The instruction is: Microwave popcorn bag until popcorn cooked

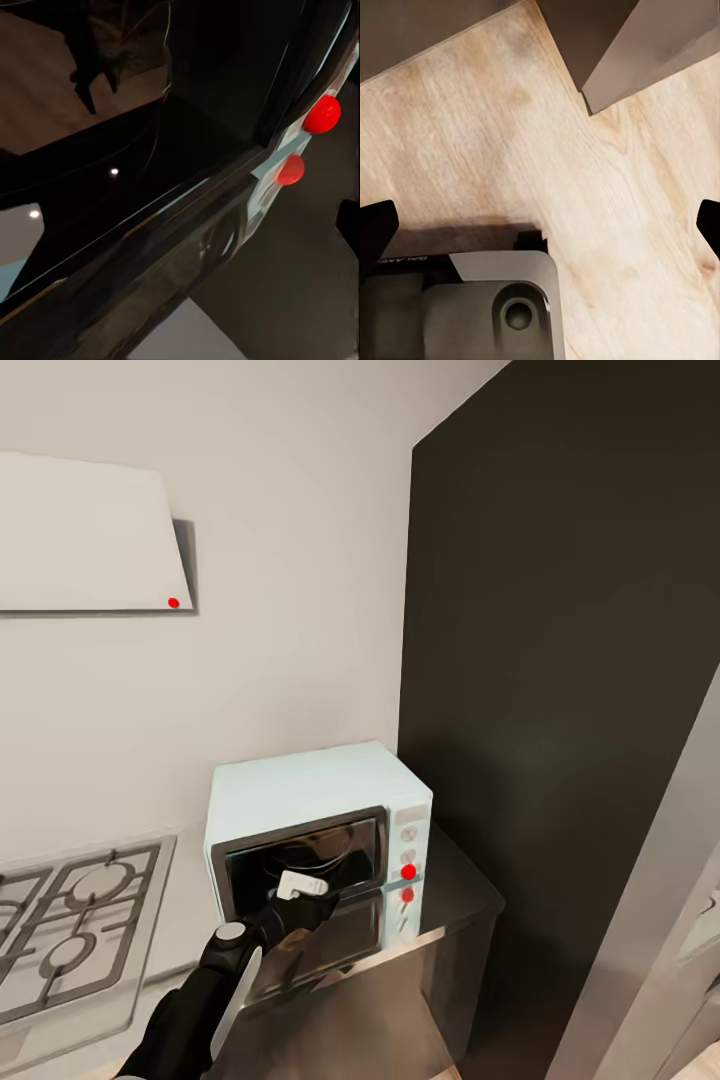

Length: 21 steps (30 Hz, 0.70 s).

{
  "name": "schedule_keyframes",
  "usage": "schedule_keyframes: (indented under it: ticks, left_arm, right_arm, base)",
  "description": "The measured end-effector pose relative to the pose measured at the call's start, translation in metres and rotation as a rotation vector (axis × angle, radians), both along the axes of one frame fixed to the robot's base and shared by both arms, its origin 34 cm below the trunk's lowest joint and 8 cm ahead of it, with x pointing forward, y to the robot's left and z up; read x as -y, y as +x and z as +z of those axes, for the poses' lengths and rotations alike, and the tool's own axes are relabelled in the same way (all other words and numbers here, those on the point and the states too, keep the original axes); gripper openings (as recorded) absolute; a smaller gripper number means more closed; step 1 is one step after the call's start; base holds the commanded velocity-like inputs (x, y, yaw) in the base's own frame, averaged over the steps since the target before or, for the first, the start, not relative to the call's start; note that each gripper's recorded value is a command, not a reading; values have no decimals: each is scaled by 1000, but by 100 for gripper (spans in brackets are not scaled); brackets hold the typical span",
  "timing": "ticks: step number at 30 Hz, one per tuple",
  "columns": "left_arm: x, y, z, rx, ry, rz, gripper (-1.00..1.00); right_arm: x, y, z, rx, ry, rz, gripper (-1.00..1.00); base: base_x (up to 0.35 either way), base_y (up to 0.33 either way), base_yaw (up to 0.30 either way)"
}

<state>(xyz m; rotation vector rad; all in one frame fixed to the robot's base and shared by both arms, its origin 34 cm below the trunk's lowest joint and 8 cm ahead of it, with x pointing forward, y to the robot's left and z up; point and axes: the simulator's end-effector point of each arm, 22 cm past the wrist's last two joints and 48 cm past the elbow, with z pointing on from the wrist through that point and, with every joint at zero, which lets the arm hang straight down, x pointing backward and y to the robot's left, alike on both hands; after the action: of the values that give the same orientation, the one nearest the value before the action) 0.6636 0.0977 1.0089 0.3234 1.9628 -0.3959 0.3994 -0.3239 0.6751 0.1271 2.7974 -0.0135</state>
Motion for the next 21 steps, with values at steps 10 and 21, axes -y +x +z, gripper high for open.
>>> schedule_keyframes:
  ticks: [10,21]
  left_arm:
    - [-5,8,3,17,16,12,100]
    - [-5,8,3,17,15,12,100]
  right_arm:
    - [0,1,-1,-2,1,1,100]
    - [0,1,-1,-1,1,1,100]
  base:
    - [-197,0,0]
    - [-342,0,0]
